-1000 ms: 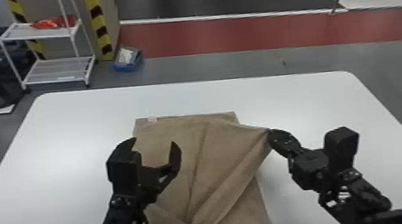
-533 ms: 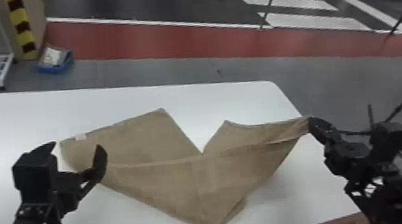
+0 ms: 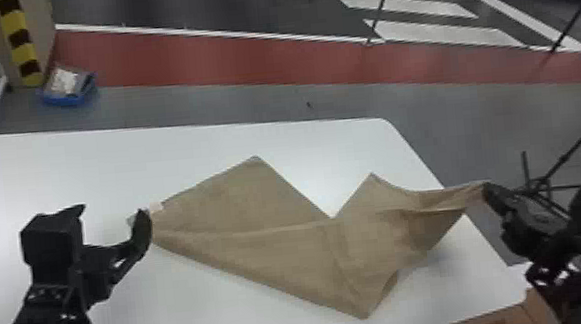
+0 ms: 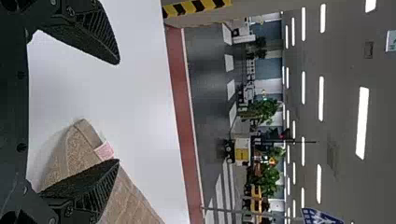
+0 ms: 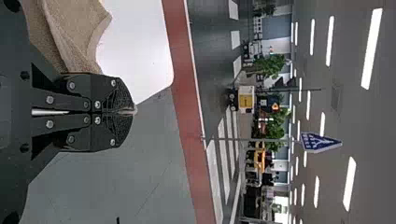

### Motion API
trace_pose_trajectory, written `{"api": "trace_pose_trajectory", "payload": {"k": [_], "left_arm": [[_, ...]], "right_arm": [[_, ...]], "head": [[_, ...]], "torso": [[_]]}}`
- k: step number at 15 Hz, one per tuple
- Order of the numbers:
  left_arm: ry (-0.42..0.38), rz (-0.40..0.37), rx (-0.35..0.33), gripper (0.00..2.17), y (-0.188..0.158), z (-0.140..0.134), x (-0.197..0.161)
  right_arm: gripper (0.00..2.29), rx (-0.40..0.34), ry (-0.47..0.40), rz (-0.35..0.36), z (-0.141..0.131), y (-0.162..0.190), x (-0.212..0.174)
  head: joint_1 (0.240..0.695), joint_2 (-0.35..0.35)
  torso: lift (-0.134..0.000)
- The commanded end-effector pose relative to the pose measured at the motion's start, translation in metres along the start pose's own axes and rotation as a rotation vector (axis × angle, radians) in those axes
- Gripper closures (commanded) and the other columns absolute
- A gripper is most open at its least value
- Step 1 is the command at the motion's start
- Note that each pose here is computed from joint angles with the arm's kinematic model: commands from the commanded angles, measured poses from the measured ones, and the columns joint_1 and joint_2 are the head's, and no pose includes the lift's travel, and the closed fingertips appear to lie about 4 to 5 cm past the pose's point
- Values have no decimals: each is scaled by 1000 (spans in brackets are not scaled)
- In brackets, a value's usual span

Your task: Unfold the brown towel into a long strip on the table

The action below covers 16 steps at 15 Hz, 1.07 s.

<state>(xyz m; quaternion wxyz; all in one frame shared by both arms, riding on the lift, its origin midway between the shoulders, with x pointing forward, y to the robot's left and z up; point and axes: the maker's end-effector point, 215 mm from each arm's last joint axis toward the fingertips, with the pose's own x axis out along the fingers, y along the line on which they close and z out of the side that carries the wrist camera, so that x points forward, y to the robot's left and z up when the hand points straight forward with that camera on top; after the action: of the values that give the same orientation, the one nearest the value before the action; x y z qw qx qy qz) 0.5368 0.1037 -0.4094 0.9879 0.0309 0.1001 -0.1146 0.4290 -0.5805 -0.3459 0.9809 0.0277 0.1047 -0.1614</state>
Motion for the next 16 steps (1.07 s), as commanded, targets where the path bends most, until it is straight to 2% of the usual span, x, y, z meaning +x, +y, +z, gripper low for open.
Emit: {"api": "trace_pose_trajectory", "payload": {"k": [1, 5, 8, 11, 16], "left_arm": [[31, -38, -52, 269, -1, -8, 14], [65, -117, -95, 299, -11, -12, 38], [152, -139, -76, 505, -13, -37, 45], [230, -148, -63, 518, -13, -59, 42], [238, -147, -61, 542, -10, -63, 43]], "right_arm": [[1652, -8, 19, 53, -14, 33, 3], [1652, -42, 33, 111, -27, 73, 6], [1649, -51, 19, 115, -25, 75, 4], [1652, -53, 14, 113, -23, 74, 5], [1652, -53, 8, 118, -23, 77, 6]], "head": [[695, -350], [695, -350], [695, -350], [695, -350], [695, -350]], "torso": [[-117], [-117], [-117], [-117], [-117]]}}
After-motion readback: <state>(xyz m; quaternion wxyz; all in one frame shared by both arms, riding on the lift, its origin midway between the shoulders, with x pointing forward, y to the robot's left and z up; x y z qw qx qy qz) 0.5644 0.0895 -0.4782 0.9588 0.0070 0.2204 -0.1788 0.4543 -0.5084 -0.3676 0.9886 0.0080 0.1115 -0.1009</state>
